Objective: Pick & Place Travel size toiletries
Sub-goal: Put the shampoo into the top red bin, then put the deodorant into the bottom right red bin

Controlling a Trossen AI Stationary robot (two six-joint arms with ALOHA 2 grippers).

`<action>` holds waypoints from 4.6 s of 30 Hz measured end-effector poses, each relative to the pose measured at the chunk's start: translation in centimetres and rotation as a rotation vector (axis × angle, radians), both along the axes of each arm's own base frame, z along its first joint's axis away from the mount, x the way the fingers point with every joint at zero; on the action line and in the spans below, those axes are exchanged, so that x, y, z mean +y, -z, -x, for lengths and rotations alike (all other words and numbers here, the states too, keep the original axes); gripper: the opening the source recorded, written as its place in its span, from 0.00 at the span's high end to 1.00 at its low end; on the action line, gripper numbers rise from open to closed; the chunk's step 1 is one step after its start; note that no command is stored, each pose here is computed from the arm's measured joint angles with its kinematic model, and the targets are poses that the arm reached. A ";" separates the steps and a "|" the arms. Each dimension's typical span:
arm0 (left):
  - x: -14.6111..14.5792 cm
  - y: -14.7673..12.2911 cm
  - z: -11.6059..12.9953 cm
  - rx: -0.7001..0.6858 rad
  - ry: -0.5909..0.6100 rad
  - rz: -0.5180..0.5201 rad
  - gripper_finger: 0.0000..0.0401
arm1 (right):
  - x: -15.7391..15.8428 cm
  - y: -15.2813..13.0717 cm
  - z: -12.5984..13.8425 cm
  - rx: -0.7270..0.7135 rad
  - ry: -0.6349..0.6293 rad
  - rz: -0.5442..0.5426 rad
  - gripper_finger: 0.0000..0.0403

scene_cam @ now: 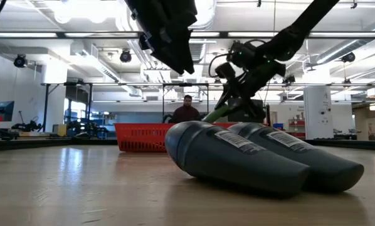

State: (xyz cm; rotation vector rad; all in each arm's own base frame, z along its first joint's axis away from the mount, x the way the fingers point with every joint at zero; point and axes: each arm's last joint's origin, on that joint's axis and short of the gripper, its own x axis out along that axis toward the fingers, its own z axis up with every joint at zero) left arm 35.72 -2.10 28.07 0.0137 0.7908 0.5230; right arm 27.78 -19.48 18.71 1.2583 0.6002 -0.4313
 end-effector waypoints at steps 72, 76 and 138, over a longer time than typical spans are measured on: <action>-1.3 1.5 -4.8 -0.058 0.315 -0.055 0.49 | 11.8 -6.6 10.4 -0.070 -0.210 0.169 0.09; 1.3 1.6 -5.0 -0.059 0.240 -0.083 0.49 | 11.5 -6.8 9.7 -0.130 -0.210 0.153 0.09; 5.6 4.1 -3.9 0.109 0.240 -0.067 0.38 | 8.5 -0.3 2.4 -0.090 -0.053 -0.055 0.97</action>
